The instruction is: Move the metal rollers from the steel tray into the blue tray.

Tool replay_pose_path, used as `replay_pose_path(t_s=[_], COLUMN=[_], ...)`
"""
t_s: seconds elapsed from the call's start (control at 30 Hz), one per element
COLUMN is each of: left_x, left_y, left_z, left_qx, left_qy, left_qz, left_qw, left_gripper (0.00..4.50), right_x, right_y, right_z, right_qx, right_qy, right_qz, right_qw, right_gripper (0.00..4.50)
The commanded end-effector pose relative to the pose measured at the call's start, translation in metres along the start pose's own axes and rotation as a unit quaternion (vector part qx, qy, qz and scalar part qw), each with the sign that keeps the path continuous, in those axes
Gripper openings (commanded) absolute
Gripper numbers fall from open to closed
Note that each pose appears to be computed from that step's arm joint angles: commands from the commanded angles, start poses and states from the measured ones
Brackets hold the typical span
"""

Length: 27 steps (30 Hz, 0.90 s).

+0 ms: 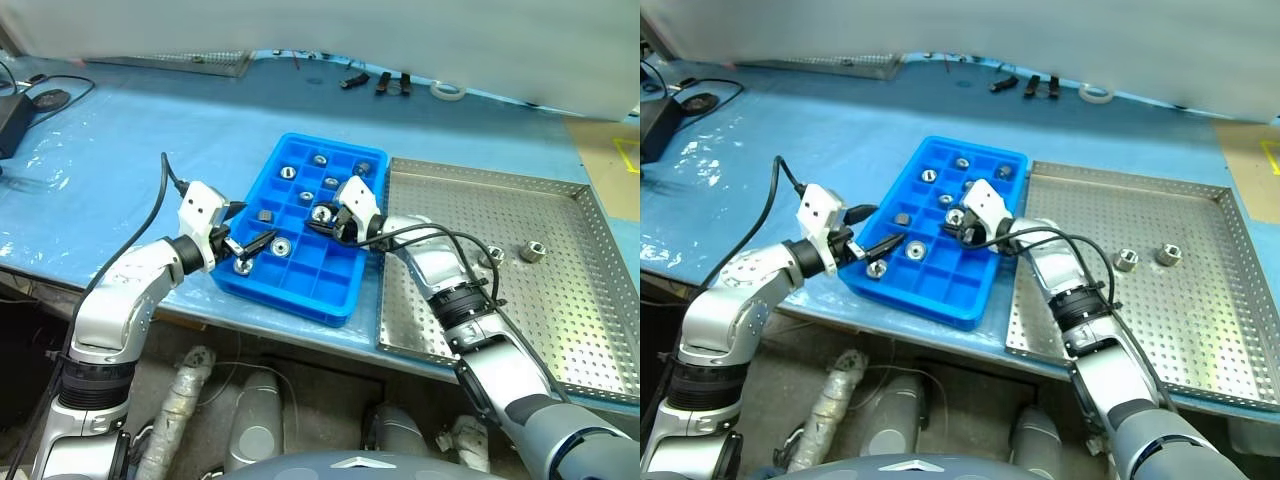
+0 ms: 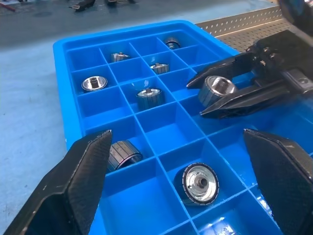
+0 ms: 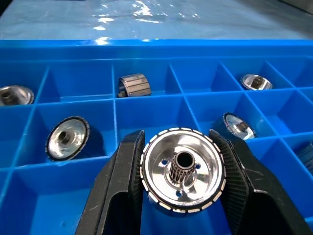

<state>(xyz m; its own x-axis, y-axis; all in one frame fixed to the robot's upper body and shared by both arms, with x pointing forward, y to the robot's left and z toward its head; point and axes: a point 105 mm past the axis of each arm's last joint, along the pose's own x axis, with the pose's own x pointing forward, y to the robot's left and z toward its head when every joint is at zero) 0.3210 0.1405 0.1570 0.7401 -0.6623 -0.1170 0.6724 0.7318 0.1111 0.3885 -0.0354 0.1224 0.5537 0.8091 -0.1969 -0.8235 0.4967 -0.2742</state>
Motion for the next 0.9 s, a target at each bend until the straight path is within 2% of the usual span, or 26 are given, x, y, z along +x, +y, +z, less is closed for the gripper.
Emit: replay_pose_path(t_s=[0.03,0.07,0.23,0.3,0.47,0.6,0.67,0.8,0.9], left_x=[0.000,0.000,0.000,0.002,0.012,0.036,0.053,0.078,0.096], left_y=[-0.006,-0.007,-0.007,-0.008,-0.007,-0.013,-0.020,-0.033,-0.045], left_z=[0.010,0.010,0.009,0.009,0.014,0.020,0.025,0.033,0.038], left_qx=[0.011,0.011,0.009,0.009,0.007,0.010,0.011,0.016,0.022], left_qy=[-0.018,-0.018,-0.017,-0.019,-0.029,-0.043,-0.053,-0.067,-0.072], left_qz=[-0.009,-0.009,-0.010,-0.015,-0.032,-0.072,-0.102,-0.152,-0.196], left_qw=[1.000,1.000,1.000,1.000,0.999,0.996,0.993,0.986,0.978], left_gripper=[4.50,4.50,4.50,4.50,4.50,4.50,4.50,4.50,4.50], right_x=[0.000,0.000,-0.002,-0.003,-0.020,-0.060,-0.088,-0.131,-0.165], right_y=[-0.005,-0.005,-0.009,-0.010,-0.032,-0.073,-0.091,-0.104,-0.098], right_z=[0.001,0.000,0.005,0.015,0.048,0.064,0.064,0.059,0.040], right_qx=[0.001,0.004,0.021,0.019,0.012,-0.006,-0.023,-0.025,0.000], right_qy=[-0.003,-0.003,-0.013,-0.029,-0.071,-0.081,-0.069,-0.047,-0.026], right_qz=[-0.009,-0.008,-0.018,-0.020,-0.059,-0.150,-0.203,-0.275,-0.320], right_qw=[1.000,1.000,1.000,0.999,0.996,0.985,0.976,0.960,0.947], right_gripper=[1.66,1.66,3.29,3.94,3.94,3.94,3.94,3.94,4.47])
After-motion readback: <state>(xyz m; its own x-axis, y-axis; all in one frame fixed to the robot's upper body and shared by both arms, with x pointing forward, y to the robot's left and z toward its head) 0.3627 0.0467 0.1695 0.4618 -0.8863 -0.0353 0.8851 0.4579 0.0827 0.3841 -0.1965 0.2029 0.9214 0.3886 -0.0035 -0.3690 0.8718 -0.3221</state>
